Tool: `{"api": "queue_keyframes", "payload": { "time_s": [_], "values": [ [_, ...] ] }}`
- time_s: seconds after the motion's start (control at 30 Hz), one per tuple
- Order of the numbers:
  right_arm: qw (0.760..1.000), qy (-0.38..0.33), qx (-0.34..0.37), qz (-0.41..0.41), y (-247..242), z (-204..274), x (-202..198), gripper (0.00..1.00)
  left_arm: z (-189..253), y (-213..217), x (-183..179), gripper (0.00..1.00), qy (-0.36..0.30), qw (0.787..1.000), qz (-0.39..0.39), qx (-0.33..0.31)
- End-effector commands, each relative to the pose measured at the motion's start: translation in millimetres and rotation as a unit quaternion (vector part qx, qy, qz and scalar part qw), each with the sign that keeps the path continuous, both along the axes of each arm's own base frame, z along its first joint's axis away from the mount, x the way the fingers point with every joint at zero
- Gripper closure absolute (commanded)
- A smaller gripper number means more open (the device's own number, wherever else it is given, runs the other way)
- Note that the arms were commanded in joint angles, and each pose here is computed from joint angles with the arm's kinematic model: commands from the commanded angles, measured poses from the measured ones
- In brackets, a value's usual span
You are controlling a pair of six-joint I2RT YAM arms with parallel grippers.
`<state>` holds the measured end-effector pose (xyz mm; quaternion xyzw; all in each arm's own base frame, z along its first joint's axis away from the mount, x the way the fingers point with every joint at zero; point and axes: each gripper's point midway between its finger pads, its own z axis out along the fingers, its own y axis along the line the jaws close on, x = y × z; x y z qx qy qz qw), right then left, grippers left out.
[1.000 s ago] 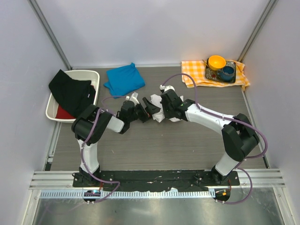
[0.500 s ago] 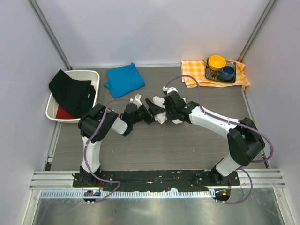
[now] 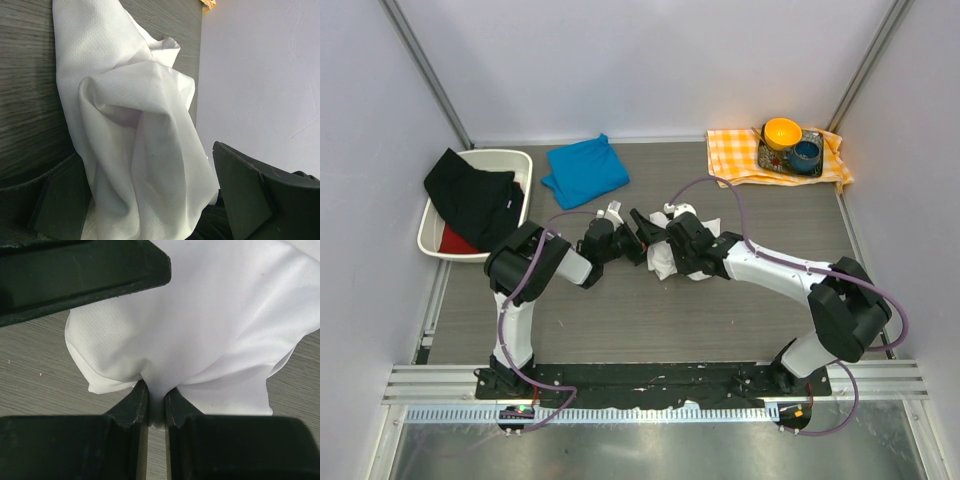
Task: Fold and stack the t-shirts
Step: Neatly place the folded tshirt to the corner
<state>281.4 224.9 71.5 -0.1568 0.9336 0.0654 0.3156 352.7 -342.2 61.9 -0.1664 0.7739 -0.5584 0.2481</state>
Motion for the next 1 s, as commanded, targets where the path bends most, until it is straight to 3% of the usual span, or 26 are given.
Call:
{"api": "queue_keyframes", "payload": {
  "time_s": [0.0, 0.37, 0.57, 0.67, 0.73, 0.77, 0.8, 0.83, 0.87, 0.9, 0.97],
  "values": [
    [0.999, -0.028, 0.024, -0.005, 7.9, 15.4, 5.1, 0.99, -42.1, 11.8, -8.0, 0.0, 0.056, 0.997, 0.006, 0.054],
    [0.999, -0.041, 0.027, -0.009, 16.4, 18.3, 18.9, 0.99, -41.0, -3.4, -20.8, 0.0, 0.051, 0.997, -0.016, 0.049],
    [0.998, -0.038, 0.042, 0.002, 27.7, 24.3, 20.5, 0.99, -52.1, -4.1, -22.4, 0.13, 0.062, 0.997, -0.017, 0.051],
    [0.998, -0.04, 0.041, 0.005, 27.1, 27.4, 17.2, 0.99, -57.3, -6.9, -20.6, 0.29, 0.066, 0.997, -0.019, 0.045],
    [0.998, -0.041, 0.037, 0.004, 22.7, 28.7, 14.4, 0.98, -56.1, -10.0, -18.3, 0.57, 0.063, 0.997, -0.021, 0.036],
    [0.999, -0.043, 0.03, -0.002, 18.7, 29.0, 14.6, 0.91, -58.5, -11.2, -17.3, 0.7, 0.068, 0.997, -0.02, 0.033],
    [0.999, -0.043, 0.026, -0.003, 16.4, 29.3, 12.6, 0.64, -58.6, -11.4, -16.2, 0.93, 0.069, 0.997, -0.019, 0.031],
    [0.999, -0.04, 0.019, -0.008, 11.5, 29.3, 10.4, 0.47, -56.6, -12.5, -15.7, 1.0, 0.067, 0.997, -0.021, 0.029],
    [0.999, -0.044, 0.015, -0.012, 7.3, 33.0, 8.6, 0.33, -51.4, -14.0, -13.6, 1.0, 0.063, 0.997, -0.021, 0.026],
    [0.998, -0.051, 0.005, -0.022, 1.0, 34.6, 9.0, 0.09, -47.5, -13.3, -11.4, 1.0, 0.058, 0.998, -0.021, 0.025],
    [0.998, -0.057, -0.003, -0.033, -9.2, 39.9, 2.8, 0.05, -35.8, -11.3, -7.5, 1.0, 0.053, 0.998, -0.021, 0.027]
  ]
}}
